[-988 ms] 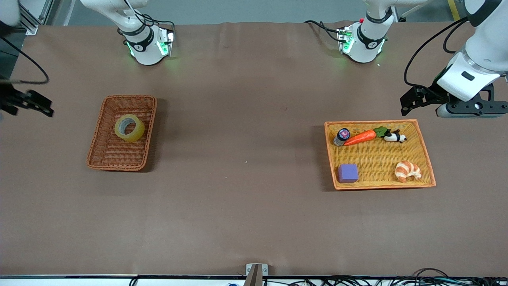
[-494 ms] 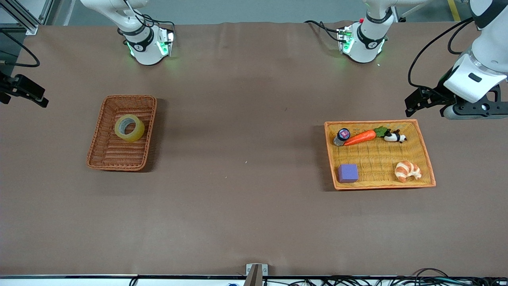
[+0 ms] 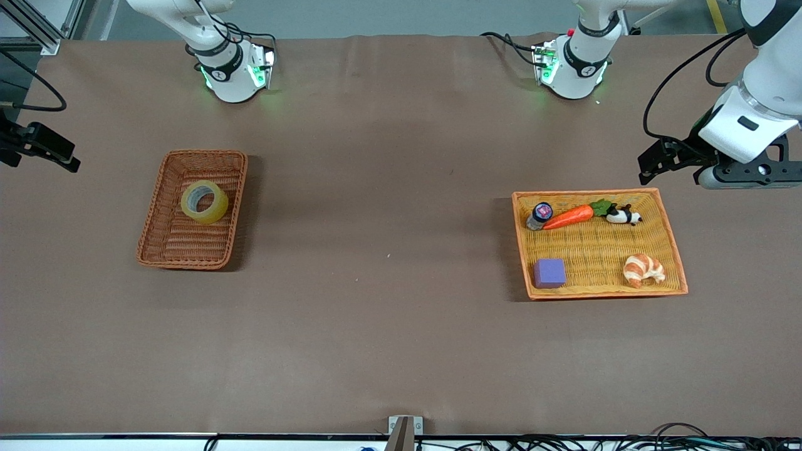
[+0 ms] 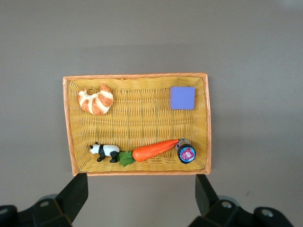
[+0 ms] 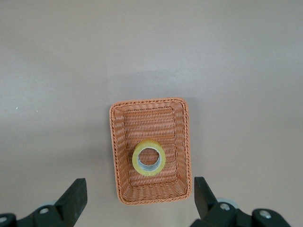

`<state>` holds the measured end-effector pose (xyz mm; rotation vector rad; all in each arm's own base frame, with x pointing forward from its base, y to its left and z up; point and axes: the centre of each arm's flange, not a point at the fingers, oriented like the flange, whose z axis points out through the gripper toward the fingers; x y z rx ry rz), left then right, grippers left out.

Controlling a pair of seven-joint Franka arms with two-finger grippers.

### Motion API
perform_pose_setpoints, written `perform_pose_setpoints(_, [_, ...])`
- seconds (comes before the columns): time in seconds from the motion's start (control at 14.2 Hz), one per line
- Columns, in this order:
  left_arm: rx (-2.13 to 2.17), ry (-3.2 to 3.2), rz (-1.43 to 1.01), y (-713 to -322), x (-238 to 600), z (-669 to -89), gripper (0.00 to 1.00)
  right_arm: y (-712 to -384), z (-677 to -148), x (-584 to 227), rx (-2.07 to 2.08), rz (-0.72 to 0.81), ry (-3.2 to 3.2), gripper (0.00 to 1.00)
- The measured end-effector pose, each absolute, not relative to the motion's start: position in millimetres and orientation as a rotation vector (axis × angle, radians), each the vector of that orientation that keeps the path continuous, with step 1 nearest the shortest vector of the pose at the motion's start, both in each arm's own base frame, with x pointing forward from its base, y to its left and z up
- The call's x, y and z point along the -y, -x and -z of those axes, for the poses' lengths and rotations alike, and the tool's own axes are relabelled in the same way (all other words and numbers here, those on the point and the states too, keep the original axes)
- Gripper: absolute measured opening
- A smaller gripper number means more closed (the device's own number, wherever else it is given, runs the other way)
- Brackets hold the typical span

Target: Move tape to another basket

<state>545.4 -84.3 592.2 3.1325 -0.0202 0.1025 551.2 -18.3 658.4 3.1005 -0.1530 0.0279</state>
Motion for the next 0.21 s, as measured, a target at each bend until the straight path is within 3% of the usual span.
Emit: perform_pose_setpoints(0.21, [0.026, -3.133, -0.093, -545.3, 86.3, -590.6, 1.0, -555.9, -653.2, 18.2, 0.14, -0.045, -3.101, 1.0])
